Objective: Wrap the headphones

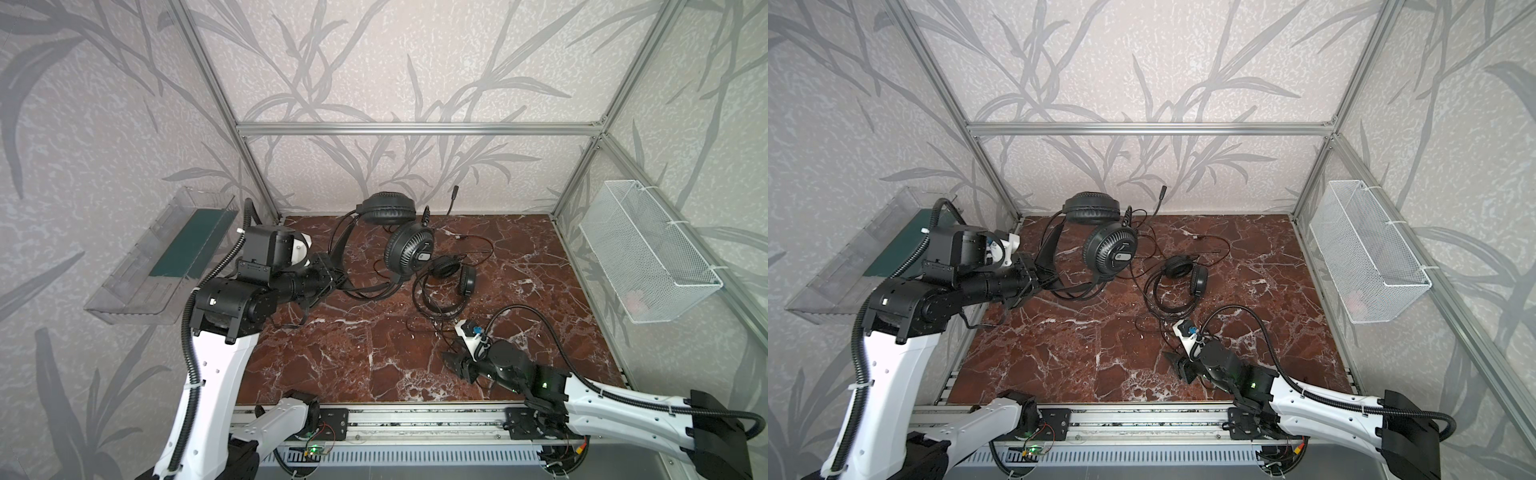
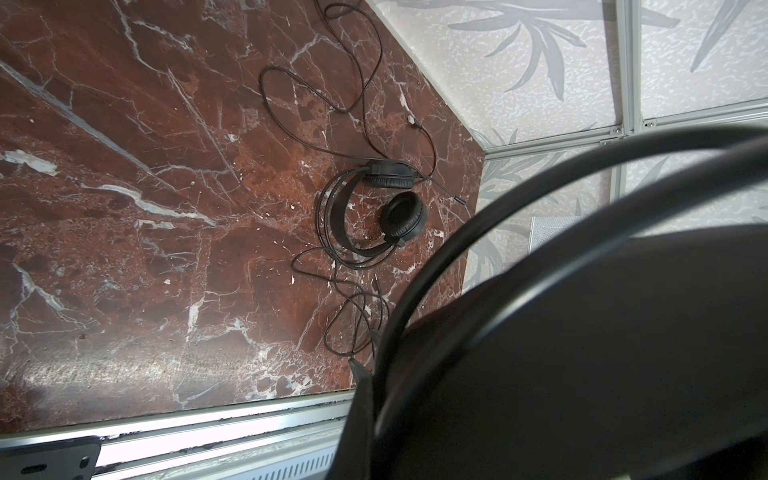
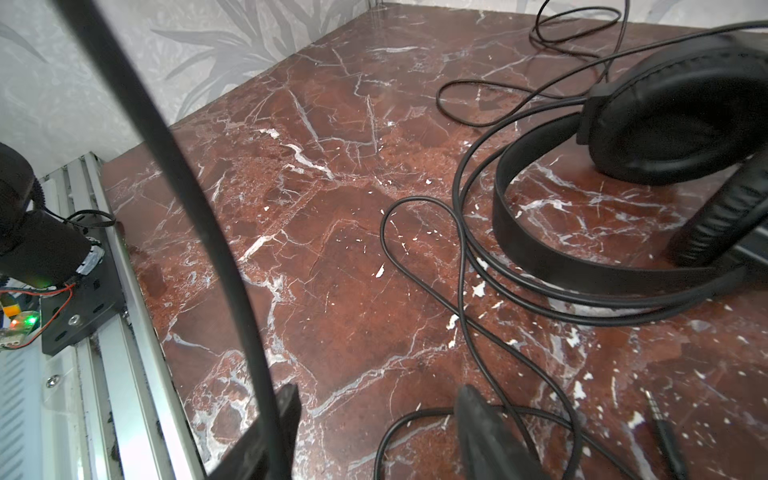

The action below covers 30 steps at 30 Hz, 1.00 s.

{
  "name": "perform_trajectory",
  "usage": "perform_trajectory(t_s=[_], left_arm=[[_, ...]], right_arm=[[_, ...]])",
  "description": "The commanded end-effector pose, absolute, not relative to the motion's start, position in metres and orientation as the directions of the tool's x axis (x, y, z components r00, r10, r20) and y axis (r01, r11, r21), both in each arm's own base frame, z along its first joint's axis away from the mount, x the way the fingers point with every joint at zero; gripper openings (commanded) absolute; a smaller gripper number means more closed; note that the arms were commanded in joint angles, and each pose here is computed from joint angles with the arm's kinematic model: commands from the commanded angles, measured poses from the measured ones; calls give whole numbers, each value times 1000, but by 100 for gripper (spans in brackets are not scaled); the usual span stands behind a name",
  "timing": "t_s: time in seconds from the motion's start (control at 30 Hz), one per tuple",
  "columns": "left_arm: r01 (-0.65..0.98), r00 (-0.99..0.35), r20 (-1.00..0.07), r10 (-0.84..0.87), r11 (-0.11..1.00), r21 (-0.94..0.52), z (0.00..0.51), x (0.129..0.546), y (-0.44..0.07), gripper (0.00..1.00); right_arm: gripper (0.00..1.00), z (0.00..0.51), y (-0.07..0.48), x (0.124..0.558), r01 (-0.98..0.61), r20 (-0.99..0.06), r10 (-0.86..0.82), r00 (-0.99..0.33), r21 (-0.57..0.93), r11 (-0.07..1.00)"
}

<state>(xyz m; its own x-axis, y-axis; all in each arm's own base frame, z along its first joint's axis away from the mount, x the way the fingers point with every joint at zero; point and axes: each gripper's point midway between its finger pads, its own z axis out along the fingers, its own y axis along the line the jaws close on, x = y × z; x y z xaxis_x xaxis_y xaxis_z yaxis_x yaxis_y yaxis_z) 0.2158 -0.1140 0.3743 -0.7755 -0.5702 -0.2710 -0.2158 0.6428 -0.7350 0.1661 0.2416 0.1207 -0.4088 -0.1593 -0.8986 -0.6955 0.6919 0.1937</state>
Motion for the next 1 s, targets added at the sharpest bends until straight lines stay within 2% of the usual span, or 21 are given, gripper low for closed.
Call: perform_trajectory(t_s=[0.0, 0.1, 0.27, 0.53, 0.7, 0.97], left_arm=[[-140, -746, -344, -570, 640, -755, 402, 212, -112, 0], [-141, -734, -372, -568, 664, -735, 404, 212, -108, 0], [-142, -724, -404, -560, 693, -707, 404, 212, -102, 0], [-139, -723, -417, -551, 707, -693, 402, 213, -101, 0], [-140, -721, -424, -548, 714, -686, 403, 215, -100, 0], [-147, -716, -443, -540, 737, -660, 400, 216, -96, 0]], right_arm=[[61, 135, 229, 181, -636, -931, -75, -358, 184, 749], [61, 132, 231, 177, -650, -925, -84, -370, 193, 735], [71, 128, 232, 169, -656, -891, -123, -438, 223, 721], [71, 115, 224, 163, -636, -858, -152, -491, 234, 735], [64, 106, 212, 170, -594, -865, -144, -481, 200, 779], [65, 119, 215, 164, -628, -881, -119, -458, 226, 745]])
